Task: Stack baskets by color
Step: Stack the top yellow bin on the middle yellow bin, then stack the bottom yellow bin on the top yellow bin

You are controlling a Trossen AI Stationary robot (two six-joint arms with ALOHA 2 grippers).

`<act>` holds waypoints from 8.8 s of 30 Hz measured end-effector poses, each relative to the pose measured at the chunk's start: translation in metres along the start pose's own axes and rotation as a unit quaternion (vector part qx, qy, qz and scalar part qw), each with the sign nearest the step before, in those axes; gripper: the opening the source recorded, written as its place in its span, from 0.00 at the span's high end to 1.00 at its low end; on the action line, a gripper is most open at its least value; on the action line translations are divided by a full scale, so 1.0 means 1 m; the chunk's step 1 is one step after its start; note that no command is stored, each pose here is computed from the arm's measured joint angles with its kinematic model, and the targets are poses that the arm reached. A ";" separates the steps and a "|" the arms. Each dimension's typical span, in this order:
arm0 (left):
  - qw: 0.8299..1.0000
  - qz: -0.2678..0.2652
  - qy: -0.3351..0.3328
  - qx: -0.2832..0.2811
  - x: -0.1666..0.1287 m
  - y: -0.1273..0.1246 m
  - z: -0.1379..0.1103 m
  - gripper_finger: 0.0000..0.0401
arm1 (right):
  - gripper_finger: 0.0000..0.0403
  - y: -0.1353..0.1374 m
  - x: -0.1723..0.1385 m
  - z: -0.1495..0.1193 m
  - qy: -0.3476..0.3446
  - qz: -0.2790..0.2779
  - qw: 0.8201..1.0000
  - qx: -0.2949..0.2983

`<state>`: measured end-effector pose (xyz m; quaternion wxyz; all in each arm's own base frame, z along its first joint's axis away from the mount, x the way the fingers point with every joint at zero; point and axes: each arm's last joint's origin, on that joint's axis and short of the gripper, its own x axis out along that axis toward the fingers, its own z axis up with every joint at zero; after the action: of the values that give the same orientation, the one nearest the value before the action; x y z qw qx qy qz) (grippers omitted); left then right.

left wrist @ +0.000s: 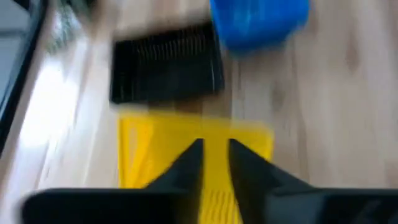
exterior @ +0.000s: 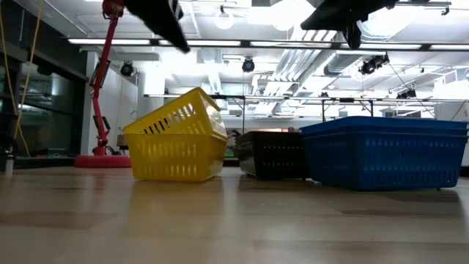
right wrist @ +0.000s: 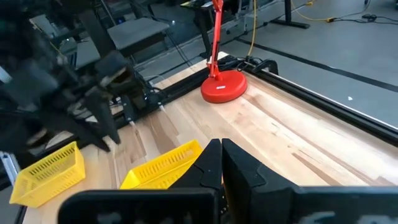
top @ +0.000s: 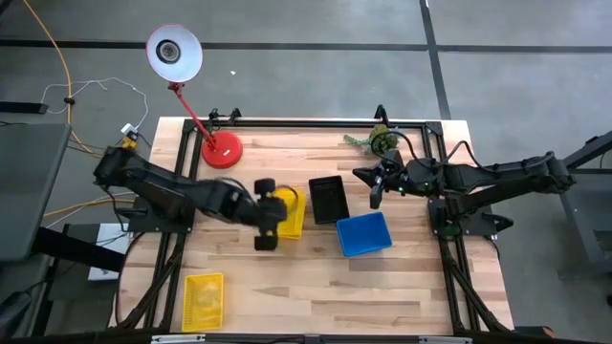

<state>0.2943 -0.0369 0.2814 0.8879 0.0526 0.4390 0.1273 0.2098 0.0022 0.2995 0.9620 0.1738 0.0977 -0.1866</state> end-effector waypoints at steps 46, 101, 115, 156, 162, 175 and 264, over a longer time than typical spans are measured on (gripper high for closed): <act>0.954 -0.115 -0.233 -0.151 0.043 0.055 -0.044 1.00 | 1.00 -0.004 0.012 -0.002 0.003 -0.016 1.000 -0.016; 0.946 -0.138 0.286 -0.058 -0.033 -0.130 -0.209 0.97 | 1.00 -0.005 0.012 -0.005 0.018 -0.022 0.999 -0.025; 0.980 -0.109 0.159 -0.042 -0.084 -0.050 -0.124 1.00 | 1.00 -0.005 0.012 -0.005 0.018 -0.021 0.999 -0.046; 0.986 -0.035 0.133 0.093 0.049 0.102 -0.024 1.00 | 1.00 -0.004 0.012 0.000 -0.011 -0.028 0.999 -0.027; 0.981 -0.046 0.143 0.122 0.058 0.098 -0.025 1.00 | 1.00 -0.004 0.012 0.000 -0.010 -0.028 0.999 -0.027; 0.951 -0.086 0.160 0.250 0.090 0.078 -0.027 1.00 | 1.00 -0.006 0.012 -0.004 0.011 -0.036 0.999 -0.034; 0.959 -0.052 -0.151 -0.236 0.047 0.040 -0.079 1.00 | 1.00 -0.007 0.012 -0.007 0.022 -0.038 0.998 -0.040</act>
<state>0.2518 0.0129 0.2048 0.9364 -0.1624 0.2598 0.1714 0.2170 -0.0051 0.2884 0.9579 0.1349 0.1333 -0.2154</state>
